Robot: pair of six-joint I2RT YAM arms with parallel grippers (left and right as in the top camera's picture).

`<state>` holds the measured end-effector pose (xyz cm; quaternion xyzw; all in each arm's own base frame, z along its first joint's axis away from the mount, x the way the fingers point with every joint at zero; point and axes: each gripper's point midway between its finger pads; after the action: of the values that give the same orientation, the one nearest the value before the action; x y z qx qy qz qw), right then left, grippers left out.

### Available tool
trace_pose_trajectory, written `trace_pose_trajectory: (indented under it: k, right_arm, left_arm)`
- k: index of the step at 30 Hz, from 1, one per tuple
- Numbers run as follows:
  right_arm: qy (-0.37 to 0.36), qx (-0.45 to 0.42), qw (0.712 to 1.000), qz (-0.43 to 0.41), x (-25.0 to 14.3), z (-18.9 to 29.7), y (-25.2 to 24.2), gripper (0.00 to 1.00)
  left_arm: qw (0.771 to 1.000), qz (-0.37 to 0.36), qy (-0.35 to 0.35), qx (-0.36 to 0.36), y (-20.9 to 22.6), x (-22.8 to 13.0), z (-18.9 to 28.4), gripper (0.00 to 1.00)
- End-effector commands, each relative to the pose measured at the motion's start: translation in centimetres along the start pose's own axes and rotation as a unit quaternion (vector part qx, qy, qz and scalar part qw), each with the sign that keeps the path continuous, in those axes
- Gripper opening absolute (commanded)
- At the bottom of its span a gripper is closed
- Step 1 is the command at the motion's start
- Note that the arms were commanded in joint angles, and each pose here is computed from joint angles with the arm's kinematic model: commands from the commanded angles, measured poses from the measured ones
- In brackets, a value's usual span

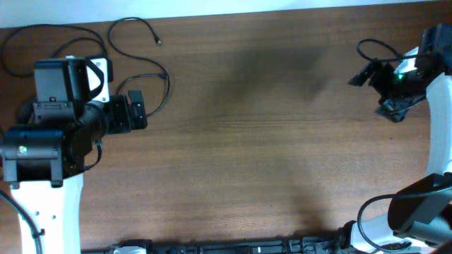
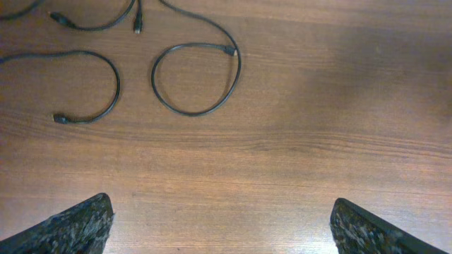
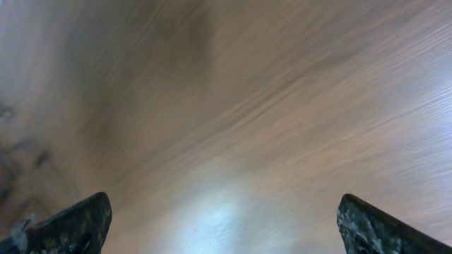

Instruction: Untangle cables

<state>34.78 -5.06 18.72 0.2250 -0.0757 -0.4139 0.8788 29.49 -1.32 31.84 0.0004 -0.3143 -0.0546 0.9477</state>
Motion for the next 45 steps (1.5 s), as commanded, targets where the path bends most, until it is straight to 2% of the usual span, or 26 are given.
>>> trace_pose_trajectory:
  k: [1, 5, 8, 11, 13, 16, 18, 20, 23, 27, 32, 35, 37, 43, 45]
  right_arm:
    - [0.101, 0.159, 0.977, 0.100, -4.2, 1.3, 4.9, 0.99]
    - [0.148, 0.112, 0.974, 0.132, -8.0, 1.7, 3.4, 0.99]
    - [0.147, 0.065, 0.970, 0.180, -10.4, 1.6, 3.4, 0.99]
    - [0.154, 0.059, 0.957, 0.239, -13.7, 1.7, 4.8, 0.99]
    - [0.139, 0.020, 0.959, 0.247, -15.1, 1.8, 4.6, 0.99]
    - [0.071, -0.025, 0.962, 0.261, -15.9, 3.7, 3.7, 0.99]
    - [0.039, -0.007, 0.961, 0.273, -16.4, 5.7, 3.6, 0.99]
    - [-0.025, 0.017, 0.956, 0.292, -16.8, 8.7, 3.3, 0.99]
    - [-0.101, 0.012, 0.958, 0.267, -16.8, 11.8, 1.5, 0.99]
    - [-0.115, 0.028, 0.956, 0.269, -18.9, 13.9, -0.4, 0.99]
    - [-0.125, 0.037, 0.953, 0.272, -19.4, 14.5, -0.7, 0.99]
    - [-0.125, 0.033, 0.954, 0.271, -19.2, 14.4, -0.7, 0.99]
    - [-0.151, 0.006, 0.952, 0.266, -18.1, 14.6, -1.4, 0.99]
    - [-0.146, -0.033, 0.934, 0.324, -17.3, 13.1, -2.4, 0.99]
    - [-0.174, -0.033, 0.928, 0.327, -16.3, 12.3, -2.4, 0.99]
  left_arm:
    - [1.000, 0.011, 0.001, 0.010, 0.4, -0.3, -0.1, 0.99]
    - [1.000, 0.011, 0.002, 0.009, 0.4, -0.3, -0.1, 0.99]
    - [1.000, 0.011, 0.002, 0.009, 0.4, -0.3, -0.1, 0.99]
    - [1.000, 0.011, 0.002, 0.009, 0.4, -0.3, -0.1, 0.99]
    - [1.000, 0.011, 0.002, 0.009, 0.4, -0.3, -0.1, 0.99]
    - [1.000, 0.011, 0.002, 0.009, 0.4, -0.3, -0.1, 0.99]
    - [1.000, 0.011, 0.002, 0.009, 0.4, -0.3, -0.1, 0.99]
    - [1.000, 0.011, 0.002, 0.009, 0.4, -0.3, -0.1, 0.99]
    - [1.000, 0.011, 0.002, 0.009, 0.4, -0.3, -0.1, 0.99]
    - [1.000, 0.011, 0.002, 0.009, 0.4, -0.3, -0.1, 0.99]
    - [1.000, 0.011, 0.002, 0.009, 0.4, -0.3, -0.1, 0.99]
    - [1.000, 0.011, 0.002, 0.009, 0.4, -0.3, -0.1, 0.99]
    - [1.000, 0.011, 0.002, 0.009, 0.4, -0.3, -0.1, 0.99]
    - [1.000, 0.011, 0.002, 0.009, 0.4, -0.3, -0.1, 0.99]
    - [1.000, 0.011, 0.003, 0.008, 0.4, -0.4, -0.1, 0.99]
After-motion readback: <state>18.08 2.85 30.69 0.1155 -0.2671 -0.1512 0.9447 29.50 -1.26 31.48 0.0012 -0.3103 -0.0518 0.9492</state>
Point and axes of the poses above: each gripper's point midway between its finger pads, its own z axis back along the fingers, its own y axis along the line the jaws close on, x = y × z, and after that the axes turned 10 degrees about -z, right-handed
